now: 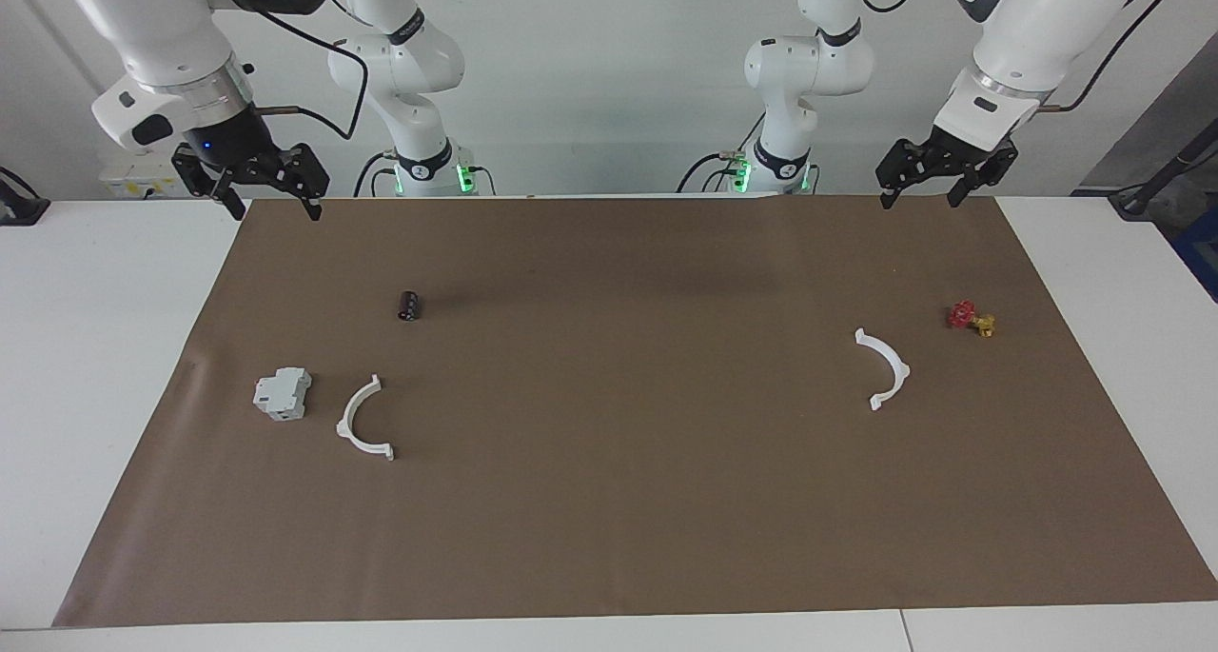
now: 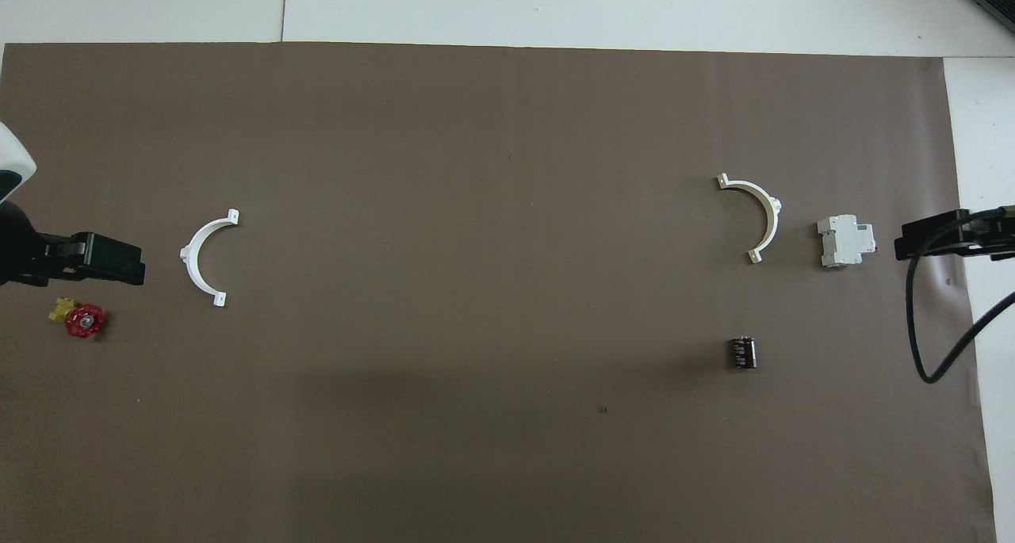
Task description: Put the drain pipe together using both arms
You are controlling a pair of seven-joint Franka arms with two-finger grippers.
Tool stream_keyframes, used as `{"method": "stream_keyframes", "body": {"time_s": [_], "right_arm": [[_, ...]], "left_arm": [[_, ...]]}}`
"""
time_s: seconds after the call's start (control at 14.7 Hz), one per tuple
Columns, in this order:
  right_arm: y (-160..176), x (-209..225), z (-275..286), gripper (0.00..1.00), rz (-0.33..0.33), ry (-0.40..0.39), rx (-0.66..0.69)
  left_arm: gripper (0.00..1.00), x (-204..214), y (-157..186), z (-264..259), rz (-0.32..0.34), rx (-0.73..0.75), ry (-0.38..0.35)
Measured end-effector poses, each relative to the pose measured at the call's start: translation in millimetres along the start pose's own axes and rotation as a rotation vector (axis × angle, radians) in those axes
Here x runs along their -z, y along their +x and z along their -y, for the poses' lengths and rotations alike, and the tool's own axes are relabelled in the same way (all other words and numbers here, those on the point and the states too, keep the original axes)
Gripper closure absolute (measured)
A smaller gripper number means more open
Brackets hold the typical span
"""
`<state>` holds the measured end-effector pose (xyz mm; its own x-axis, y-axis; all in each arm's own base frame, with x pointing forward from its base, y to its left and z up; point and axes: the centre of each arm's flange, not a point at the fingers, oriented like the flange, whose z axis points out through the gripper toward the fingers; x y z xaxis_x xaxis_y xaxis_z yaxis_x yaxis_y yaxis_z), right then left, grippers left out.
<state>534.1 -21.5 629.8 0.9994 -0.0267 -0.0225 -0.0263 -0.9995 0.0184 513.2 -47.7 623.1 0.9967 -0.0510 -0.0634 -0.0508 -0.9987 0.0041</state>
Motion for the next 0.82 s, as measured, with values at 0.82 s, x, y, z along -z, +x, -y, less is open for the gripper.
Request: {"method": "stream_keyframes", "body": {"time_s": [0.82], "right_arm": [[41, -95, -7, 0.0, -0.097, 0.002, 0.13]], "left_arm": [[0.0, 2, -1, 3, -0.005, 0.005, -0.001]]}}
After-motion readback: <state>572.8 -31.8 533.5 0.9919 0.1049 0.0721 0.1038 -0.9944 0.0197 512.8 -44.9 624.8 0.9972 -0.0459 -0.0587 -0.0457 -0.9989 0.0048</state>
